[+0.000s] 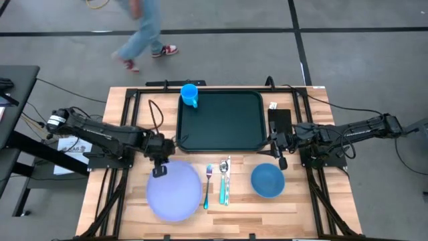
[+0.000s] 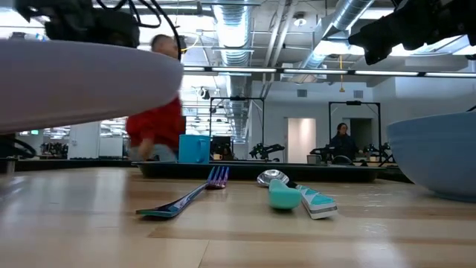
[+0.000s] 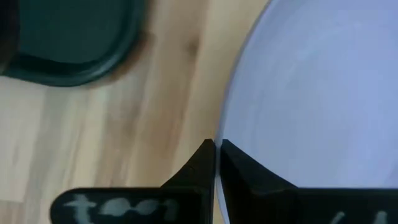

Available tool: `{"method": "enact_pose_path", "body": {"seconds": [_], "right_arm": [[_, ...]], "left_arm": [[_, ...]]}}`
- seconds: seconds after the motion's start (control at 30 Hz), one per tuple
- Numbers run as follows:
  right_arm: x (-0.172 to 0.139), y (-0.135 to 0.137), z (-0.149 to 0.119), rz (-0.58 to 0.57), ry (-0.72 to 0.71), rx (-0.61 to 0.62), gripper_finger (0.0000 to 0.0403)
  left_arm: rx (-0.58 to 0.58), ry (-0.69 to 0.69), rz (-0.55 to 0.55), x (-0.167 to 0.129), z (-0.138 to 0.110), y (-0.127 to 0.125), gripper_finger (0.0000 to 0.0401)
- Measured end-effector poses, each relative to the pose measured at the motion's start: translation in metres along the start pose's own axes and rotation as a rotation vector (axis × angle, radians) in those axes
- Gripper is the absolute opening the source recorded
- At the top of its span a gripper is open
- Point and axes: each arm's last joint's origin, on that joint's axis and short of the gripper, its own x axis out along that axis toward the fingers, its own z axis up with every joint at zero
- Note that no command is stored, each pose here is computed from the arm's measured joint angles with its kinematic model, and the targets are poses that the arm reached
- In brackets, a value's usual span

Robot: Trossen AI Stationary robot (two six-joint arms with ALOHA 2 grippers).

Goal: Set up tray
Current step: Put the violet plate on the black serving tray to the bottom right of the blue mug

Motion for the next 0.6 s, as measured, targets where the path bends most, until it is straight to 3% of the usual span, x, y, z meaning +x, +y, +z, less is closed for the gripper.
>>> {"method": "enact_pose_path", "body": {"seconds": [0.23,0.4,0.6], "right_arm": [[0.000,0.000,0.000,0.000,0.000,-0.001,0.0107],[0.000,0.000,0.000,0.000,0.000,-0.001,0.0107],[0.000,0.000,0.000,0.000,0.000,-0.004,0.0107]], "left_arm": [[-0.203,-0.136,0.018,-0.006,0.021,0.034,0.0000],[-0.352,-0.279,-0.072,-0.014,0.040,0.065,0.0000],[-0.515,-0.334,-0.126,-0.023,0.045,0.104,0.0000]]}}
